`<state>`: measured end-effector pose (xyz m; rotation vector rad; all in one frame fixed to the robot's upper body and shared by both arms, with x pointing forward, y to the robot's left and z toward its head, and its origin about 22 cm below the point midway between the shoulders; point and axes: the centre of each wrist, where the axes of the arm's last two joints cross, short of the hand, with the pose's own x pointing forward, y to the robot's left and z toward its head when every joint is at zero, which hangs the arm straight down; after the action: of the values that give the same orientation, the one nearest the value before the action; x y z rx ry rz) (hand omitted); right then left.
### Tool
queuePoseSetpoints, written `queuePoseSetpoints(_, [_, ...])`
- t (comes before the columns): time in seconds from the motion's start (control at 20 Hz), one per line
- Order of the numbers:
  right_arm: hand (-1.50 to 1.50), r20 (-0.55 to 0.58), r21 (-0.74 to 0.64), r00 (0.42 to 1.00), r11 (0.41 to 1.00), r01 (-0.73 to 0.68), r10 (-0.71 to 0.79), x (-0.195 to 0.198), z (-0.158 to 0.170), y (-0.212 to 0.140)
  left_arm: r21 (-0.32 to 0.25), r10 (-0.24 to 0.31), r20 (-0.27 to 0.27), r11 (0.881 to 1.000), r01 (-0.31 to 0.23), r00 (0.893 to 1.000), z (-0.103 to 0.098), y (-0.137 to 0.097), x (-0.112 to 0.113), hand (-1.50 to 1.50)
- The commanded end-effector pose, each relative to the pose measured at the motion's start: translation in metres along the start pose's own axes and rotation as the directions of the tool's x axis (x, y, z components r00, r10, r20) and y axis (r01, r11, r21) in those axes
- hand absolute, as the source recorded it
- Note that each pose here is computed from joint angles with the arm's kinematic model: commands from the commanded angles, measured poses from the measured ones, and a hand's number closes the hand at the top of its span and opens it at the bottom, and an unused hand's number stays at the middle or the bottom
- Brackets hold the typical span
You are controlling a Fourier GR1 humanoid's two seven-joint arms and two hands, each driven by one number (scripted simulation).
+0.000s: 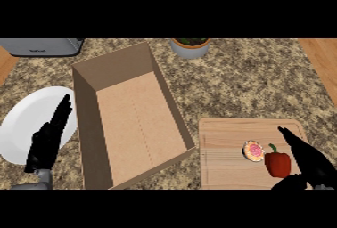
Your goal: Pick the bell pepper from the cutting board and place it in the cardboard box
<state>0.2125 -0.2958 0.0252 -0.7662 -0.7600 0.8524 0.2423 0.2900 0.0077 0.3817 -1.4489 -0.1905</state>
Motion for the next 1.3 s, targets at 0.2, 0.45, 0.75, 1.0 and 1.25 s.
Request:
queuePoseSetpoints(0.2, [-1.5,-0.013,0.04,0.998,0.998,-0.054,0.054,-0.004,0.006,0.021,0.007,-0.009,-0.007,1.0,0.009,1.0,-0.011,0.001,0.009,0.0])
queuePoseSetpoints(0.45, [1.5,0.026,0.033,1.0,0.999,0.01,-0.011,0.002,-0.021,0.034,-0.006,-0.013,-0.01,1.0,0.013,1.0,0.006,-0.007,-0.009,0.0])
queuePoseSetpoints(0.75, [1.5,0.01,-0.19,0.989,0.971,-0.142,0.146,-0.017,-0.023,0.012,0.007,0.0,0.001,1.0,0.0,1.0,0.006,0.004,0.013,0.0])
queuePoseSetpoints(1.0, [1.5,0.051,-0.283,0.99,0.953,-0.112,0.131,-0.014,-0.005,0.003,-0.02,0.008,-0.004,1.0,-0.008,1.0,0.001,-0.007,0.009,0.0])
queuePoseSetpoints(1.25, [1.5,0.045,-0.351,0.991,0.931,-0.101,0.125,0.061,0.048,0.05,0.001,-0.006,0.0,1.0,0.006,1.0,0.02,0.002,-0.01,0.0])
